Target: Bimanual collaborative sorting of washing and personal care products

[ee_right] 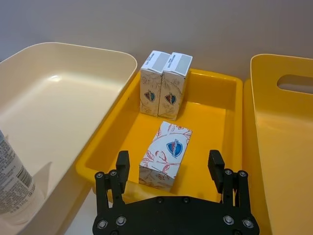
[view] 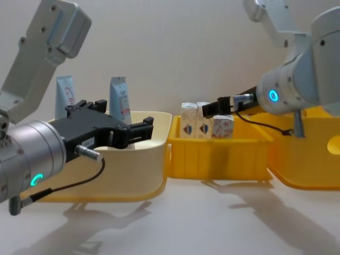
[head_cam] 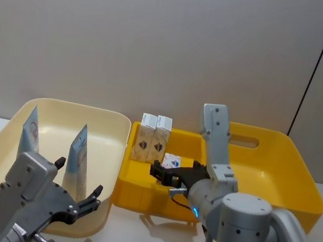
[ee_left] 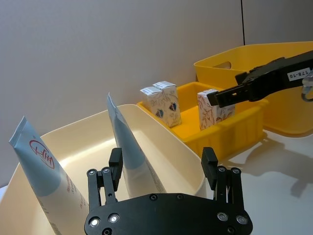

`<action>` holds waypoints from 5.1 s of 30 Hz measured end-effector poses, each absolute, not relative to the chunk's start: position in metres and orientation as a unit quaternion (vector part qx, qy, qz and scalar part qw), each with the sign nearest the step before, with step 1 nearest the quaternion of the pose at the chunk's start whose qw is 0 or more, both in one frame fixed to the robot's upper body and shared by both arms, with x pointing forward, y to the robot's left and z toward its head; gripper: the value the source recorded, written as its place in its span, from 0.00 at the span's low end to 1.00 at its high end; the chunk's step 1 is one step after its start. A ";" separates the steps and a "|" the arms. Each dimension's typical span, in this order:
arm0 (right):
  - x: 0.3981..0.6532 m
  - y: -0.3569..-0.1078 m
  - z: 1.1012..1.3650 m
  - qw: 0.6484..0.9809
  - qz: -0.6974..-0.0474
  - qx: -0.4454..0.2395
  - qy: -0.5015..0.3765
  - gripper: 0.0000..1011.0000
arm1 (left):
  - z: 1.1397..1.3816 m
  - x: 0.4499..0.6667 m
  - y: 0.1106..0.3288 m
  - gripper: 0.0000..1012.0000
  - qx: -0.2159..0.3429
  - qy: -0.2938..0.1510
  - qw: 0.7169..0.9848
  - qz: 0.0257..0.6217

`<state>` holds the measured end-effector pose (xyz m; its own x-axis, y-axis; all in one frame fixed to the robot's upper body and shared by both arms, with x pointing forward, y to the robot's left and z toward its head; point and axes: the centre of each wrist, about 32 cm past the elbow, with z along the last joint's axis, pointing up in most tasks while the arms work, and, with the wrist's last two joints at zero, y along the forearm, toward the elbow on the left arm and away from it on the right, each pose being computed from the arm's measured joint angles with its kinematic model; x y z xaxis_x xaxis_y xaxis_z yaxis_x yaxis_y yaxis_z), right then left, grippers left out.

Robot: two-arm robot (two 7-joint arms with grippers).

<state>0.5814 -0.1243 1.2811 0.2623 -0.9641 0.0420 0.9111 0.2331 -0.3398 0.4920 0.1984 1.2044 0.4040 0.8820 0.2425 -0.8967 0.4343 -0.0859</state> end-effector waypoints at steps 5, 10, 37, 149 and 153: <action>0.588 -0.120 1.280 0.778 -0.600 -0.157 0.098 0.99 | 1.204 0.492 0.198 0.99 0.029 -0.126 0.837 0.531; 0.593 -0.116 1.279 0.777 -0.599 -0.161 0.104 0.99 | 1.204 0.492 0.198 0.99 0.029 -0.126 0.837 0.531; 0.605 -0.102 1.273 0.775 -0.599 -0.166 0.112 0.74 | 1.204 0.492 0.198 0.99 0.029 -0.126 0.837 0.531; 0.595 -0.229 1.298 0.734 -0.661 -0.142 0.068 0.89 | 1.204 0.492 0.198 0.99 0.029 -0.126 0.837 0.531; 0.596 -0.229 1.297 0.735 -0.659 -0.145 0.073 0.97 | 1.204 0.492 0.198 0.99 0.029 -0.126 0.837 0.531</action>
